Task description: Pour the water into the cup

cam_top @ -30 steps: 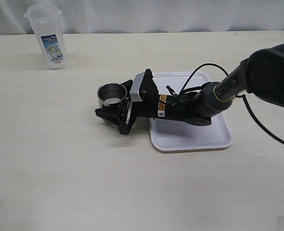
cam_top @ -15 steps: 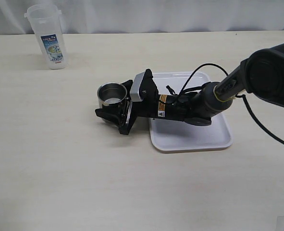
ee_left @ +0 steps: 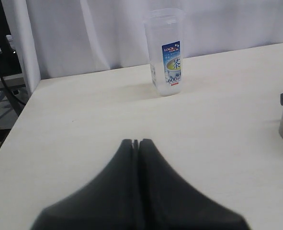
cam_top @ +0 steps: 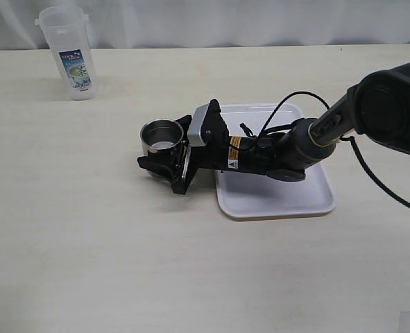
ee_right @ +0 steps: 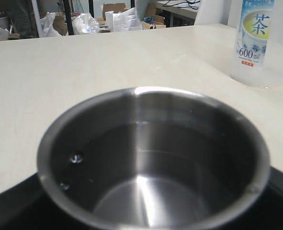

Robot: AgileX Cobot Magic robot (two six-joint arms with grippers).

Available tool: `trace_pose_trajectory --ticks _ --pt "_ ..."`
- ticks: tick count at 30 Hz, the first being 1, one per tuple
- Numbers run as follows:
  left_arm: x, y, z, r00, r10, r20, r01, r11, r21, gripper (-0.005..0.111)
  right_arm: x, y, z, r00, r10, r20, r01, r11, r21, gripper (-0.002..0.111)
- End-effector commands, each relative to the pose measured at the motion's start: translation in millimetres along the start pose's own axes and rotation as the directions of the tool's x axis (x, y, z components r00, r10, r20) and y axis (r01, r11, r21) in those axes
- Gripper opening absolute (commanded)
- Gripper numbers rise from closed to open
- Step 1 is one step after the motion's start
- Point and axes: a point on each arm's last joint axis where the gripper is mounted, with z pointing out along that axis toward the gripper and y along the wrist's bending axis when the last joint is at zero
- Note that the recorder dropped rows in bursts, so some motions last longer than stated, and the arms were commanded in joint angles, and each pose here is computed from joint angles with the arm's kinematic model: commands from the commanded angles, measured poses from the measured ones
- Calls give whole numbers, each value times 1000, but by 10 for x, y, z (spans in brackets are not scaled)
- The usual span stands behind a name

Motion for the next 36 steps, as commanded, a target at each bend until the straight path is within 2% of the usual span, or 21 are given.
trace_pose_trajectory --ticks 1,28,36 --pt "-4 -7 1 1000 -8 13 8 1000 11 0 -5 -18 -10 1000 -4 -12 4 1000 6 4" --pt "-4 -7 1 1000 -8 13 8 1000 11 0 -24 -38 -10 1000 9 9 -9 1000 28 4" --pt "-4 -7 1 1000 -8 13 8 1000 11 0 -115 -43 -14 999 0 40 -1 1000 23 4"
